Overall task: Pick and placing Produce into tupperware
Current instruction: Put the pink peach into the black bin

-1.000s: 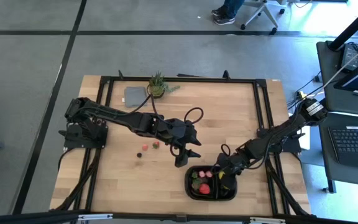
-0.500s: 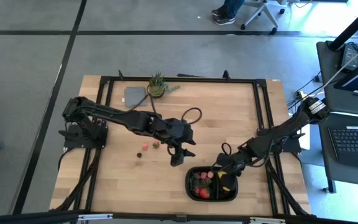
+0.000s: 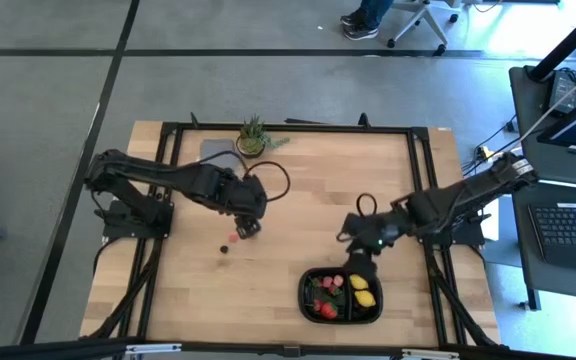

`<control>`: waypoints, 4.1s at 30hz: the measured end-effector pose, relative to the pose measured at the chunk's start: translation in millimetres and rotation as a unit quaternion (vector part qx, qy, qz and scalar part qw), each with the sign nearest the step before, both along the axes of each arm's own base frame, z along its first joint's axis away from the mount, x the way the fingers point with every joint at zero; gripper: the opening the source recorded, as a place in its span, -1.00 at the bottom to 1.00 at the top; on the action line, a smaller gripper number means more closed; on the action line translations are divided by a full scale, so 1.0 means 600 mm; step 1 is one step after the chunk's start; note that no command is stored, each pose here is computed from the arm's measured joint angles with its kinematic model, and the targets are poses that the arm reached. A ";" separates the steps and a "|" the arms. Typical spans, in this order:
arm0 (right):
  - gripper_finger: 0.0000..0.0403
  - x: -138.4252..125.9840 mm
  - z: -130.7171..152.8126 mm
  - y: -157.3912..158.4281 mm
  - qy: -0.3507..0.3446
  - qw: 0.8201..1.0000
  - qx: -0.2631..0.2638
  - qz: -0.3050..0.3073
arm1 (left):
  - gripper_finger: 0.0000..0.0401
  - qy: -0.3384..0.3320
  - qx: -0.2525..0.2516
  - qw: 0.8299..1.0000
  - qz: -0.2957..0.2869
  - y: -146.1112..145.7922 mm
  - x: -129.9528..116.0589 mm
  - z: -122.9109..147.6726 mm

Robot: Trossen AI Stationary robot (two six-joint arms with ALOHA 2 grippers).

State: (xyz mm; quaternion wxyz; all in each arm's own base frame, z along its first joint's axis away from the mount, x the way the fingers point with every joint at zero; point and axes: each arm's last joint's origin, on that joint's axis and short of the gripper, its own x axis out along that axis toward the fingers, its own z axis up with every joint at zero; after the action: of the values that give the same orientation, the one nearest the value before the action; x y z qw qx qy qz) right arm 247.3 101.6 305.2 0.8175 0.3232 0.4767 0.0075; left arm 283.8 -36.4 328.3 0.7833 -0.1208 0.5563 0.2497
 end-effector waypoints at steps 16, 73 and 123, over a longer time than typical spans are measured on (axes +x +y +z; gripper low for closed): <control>0.50 0.021 0.005 -0.080 0.001 0.999 -0.041 -0.035 | 0.12 0.180 -0.087 0.980 0.009 -0.005 -0.055 -0.196; 0.50 0.023 0.004 -0.089 0.001 0.998 -0.044 -0.047 | -0.26 0.042 -0.136 0.982 0.126 -0.017 -0.057 -0.295; 0.50 0.017 0.000 -0.090 0.038 0.994 -0.012 -0.101 | -0.64 -0.270 -0.224 0.893 -0.281 -0.167 0.237 -0.254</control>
State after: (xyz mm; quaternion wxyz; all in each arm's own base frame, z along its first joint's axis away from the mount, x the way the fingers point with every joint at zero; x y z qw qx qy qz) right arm 257.7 47.7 305.5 0.7996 0.3595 0.4720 -0.0931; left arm 426.0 -136.5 175.6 0.8930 -0.1946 0.3752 -0.1546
